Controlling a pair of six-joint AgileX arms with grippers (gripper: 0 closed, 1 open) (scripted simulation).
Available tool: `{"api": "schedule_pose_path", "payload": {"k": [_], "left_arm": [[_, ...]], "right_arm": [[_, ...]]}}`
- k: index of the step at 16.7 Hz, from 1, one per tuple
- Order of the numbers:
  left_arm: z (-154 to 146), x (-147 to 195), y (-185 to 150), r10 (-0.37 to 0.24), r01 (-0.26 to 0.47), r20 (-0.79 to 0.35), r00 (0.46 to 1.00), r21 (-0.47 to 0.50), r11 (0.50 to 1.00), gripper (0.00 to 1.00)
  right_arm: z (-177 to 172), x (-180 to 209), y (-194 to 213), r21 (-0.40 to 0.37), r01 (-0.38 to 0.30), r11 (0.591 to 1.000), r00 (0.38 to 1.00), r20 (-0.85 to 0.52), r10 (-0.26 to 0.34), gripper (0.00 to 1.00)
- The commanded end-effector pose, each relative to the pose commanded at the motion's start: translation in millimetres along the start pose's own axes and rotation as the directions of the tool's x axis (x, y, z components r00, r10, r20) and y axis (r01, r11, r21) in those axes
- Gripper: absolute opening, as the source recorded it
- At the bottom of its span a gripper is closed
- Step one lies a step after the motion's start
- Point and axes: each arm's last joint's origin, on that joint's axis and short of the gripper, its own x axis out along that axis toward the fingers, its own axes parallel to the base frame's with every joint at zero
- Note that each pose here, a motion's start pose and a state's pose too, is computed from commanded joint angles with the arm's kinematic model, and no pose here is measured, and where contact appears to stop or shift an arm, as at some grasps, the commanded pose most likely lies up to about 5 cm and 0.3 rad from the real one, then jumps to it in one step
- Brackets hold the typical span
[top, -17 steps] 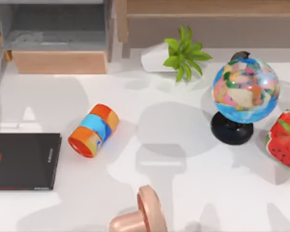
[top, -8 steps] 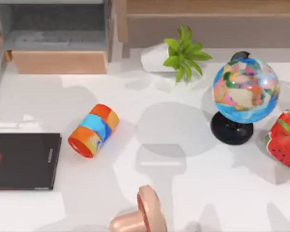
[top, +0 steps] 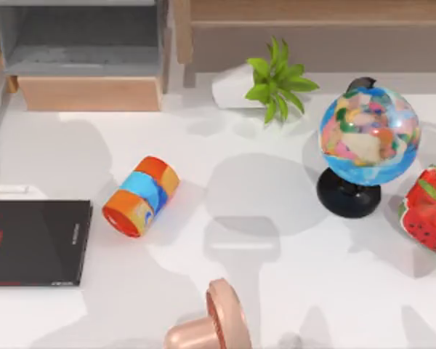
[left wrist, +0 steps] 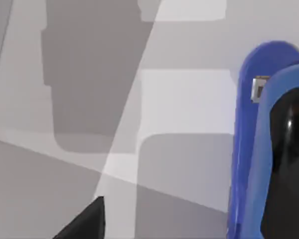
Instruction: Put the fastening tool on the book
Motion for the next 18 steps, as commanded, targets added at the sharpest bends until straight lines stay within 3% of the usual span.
{"api": "schedule_pose_path", "payload": {"k": [3,7,18], "left_arm": [[2.2,24.9,-5.1,0.001,-0.001,-0.006,1.0,0.0,1.0,1.0],[2.2,25.0,-5.1,0.001,-0.001,-0.006,1.0,0.0,1.0,1.0],[2.2,25.0,-5.1,0.001,-0.001,-0.006,1.0,0.0,1.0,0.17]], "right_arm": [[0.0,0.0,0.0,0.0,0.0,1.0,1.0,0.0,0.0,1.0],[0.0,0.0,0.0,0.0,0.0,1.0,1.0,0.0,0.0,1.0],[0.0,0.0,0.0,0.0,0.0,1.0,1.0,0.0,0.0,1.0]]}}
